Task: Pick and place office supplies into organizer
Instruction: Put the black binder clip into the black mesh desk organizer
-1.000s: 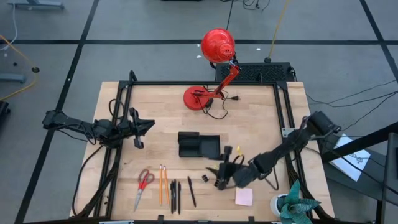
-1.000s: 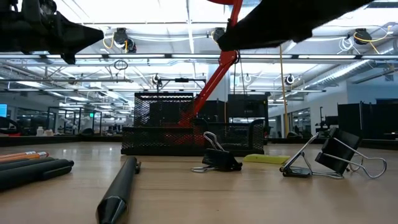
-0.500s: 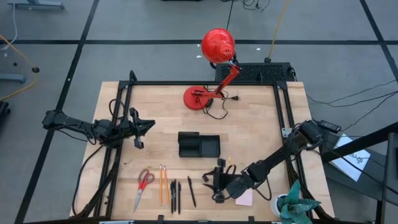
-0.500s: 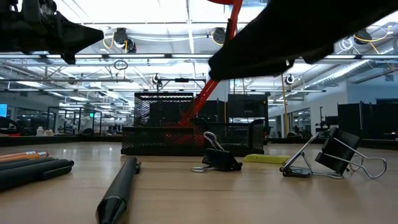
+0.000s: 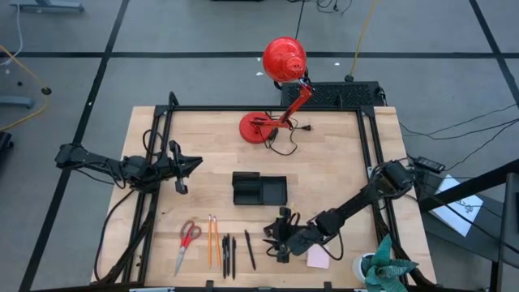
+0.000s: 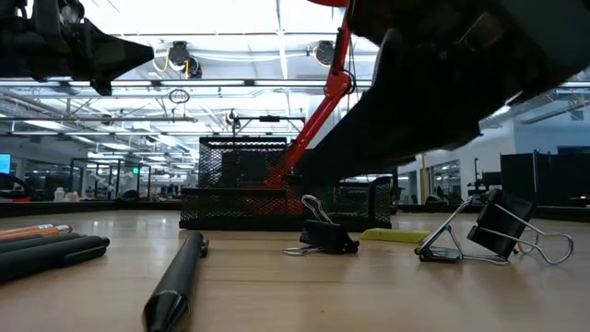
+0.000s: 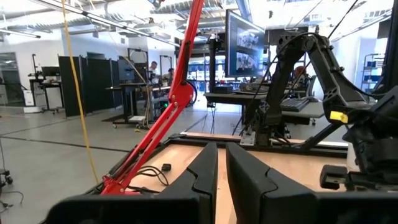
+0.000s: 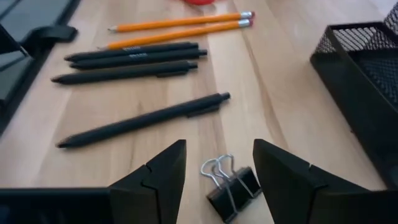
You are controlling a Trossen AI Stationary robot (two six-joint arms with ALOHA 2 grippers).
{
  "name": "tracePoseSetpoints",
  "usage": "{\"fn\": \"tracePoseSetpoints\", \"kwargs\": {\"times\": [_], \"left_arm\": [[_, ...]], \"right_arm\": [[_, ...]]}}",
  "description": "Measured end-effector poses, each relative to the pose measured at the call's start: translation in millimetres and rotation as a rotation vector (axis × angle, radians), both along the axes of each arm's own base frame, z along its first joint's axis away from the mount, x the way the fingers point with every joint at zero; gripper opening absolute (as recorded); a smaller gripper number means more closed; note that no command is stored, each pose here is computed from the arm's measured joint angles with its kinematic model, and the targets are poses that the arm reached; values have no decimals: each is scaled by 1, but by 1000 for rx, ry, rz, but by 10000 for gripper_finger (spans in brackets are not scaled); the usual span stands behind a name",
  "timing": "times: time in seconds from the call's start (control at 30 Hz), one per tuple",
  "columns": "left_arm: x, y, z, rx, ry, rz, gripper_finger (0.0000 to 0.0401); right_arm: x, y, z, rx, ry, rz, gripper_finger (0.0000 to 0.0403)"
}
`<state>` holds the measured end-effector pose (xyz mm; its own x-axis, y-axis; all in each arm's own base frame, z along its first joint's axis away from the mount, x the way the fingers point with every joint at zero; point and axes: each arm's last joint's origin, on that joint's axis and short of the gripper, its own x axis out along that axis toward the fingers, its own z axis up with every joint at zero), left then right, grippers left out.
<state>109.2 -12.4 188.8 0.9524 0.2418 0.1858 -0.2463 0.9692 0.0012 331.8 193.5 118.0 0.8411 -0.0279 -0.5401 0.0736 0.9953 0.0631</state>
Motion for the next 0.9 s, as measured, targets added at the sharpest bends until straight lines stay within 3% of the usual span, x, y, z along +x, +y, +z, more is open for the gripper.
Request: {"fn": "tracePoseSetpoints", "kwargs": {"times": [0.43, 0.9], "left_arm": [[0, 0, 0, 1, 0, 0, 42], [0, 0, 0, 3, 0, 1, 42]], "right_arm": [[-5, -9, -11, -20, 129, -31, 178], [-2, -12, -8, -26, 80, -82, 168]]}}
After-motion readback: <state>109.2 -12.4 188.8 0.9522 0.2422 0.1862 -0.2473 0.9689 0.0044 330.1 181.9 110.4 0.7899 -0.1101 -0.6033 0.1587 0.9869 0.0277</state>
